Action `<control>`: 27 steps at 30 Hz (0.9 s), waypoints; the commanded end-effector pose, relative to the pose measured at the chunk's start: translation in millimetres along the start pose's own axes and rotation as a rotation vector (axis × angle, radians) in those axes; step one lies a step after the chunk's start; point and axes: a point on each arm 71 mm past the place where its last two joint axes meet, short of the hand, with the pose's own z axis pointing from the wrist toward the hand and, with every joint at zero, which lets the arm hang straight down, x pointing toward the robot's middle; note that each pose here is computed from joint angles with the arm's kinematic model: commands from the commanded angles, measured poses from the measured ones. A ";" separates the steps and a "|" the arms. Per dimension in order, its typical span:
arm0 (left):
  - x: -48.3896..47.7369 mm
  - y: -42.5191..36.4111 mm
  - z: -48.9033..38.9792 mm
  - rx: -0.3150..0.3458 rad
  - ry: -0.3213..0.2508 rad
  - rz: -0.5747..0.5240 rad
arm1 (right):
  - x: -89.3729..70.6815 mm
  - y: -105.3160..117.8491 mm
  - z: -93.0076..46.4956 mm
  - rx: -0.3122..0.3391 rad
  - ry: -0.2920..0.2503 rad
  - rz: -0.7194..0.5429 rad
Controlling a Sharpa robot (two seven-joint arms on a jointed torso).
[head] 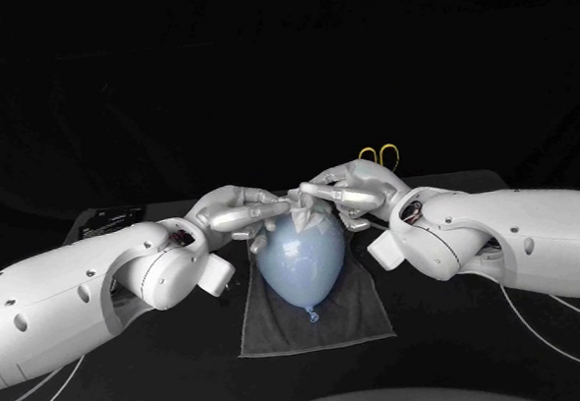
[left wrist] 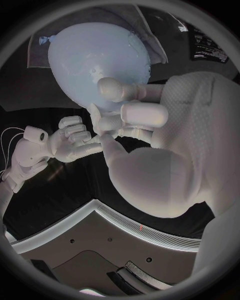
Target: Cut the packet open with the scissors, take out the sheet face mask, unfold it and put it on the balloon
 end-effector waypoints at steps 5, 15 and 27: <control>4.0 -2.0 0.5 0.016 0.033 0.036 | -2.8 -1.3 6.5 0.013 0.027 -0.018; 3.3 -2.2 0.5 0.020 0.028 0.039 | 2.1 -3.3 6.4 0.033 0.124 -0.078; 3.3 -2.4 0.5 0.022 0.027 0.041 | 15.6 -0.1 3.3 0.025 0.228 -0.104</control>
